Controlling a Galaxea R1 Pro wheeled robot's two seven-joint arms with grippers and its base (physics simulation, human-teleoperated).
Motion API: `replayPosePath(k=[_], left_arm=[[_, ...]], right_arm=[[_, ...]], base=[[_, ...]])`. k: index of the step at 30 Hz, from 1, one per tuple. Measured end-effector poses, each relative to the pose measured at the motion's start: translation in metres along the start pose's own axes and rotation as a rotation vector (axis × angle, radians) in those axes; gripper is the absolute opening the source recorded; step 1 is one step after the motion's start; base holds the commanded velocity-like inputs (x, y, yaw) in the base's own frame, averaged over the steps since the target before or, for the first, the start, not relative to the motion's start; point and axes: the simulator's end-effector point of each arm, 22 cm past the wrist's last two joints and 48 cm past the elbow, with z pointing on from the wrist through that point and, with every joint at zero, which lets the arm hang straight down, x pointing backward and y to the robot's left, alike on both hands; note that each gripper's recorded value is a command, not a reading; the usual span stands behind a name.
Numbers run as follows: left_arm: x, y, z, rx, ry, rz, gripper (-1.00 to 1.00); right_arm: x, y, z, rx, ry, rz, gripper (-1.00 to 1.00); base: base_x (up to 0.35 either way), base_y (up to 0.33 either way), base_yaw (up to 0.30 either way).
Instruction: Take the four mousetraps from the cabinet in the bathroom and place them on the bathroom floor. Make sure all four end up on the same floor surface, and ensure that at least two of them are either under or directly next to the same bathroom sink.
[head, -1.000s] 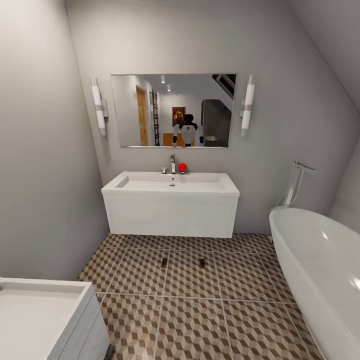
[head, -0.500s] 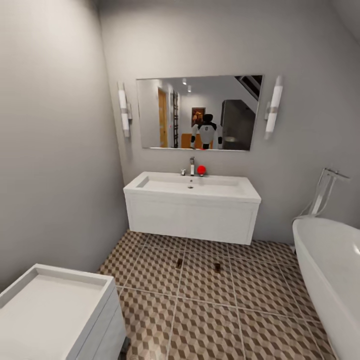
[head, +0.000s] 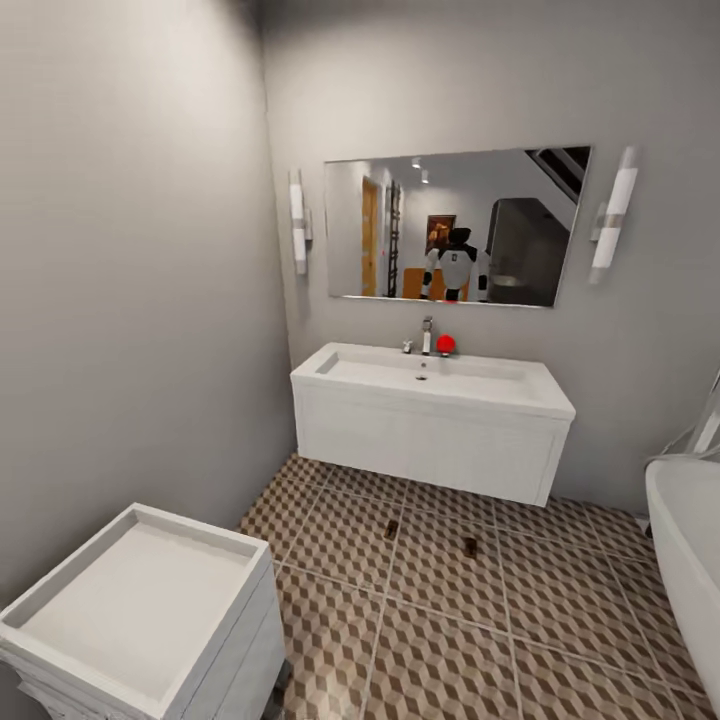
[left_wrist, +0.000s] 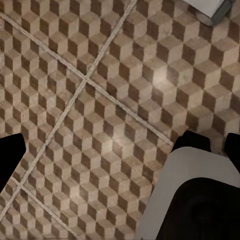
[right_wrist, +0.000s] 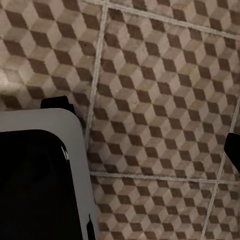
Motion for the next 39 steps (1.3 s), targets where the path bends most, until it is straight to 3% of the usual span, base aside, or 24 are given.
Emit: replayPosePath(k=[39], left_arm=[[-0.0001,-0.0034,-0.0006,0.004,-0.003,-0.001,1.0]], right_arm=[[0.0003,0.0048,-0.0003,-0.006,0.0,-0.002,1.0]], base=[[0.0,0.0,0.277]])
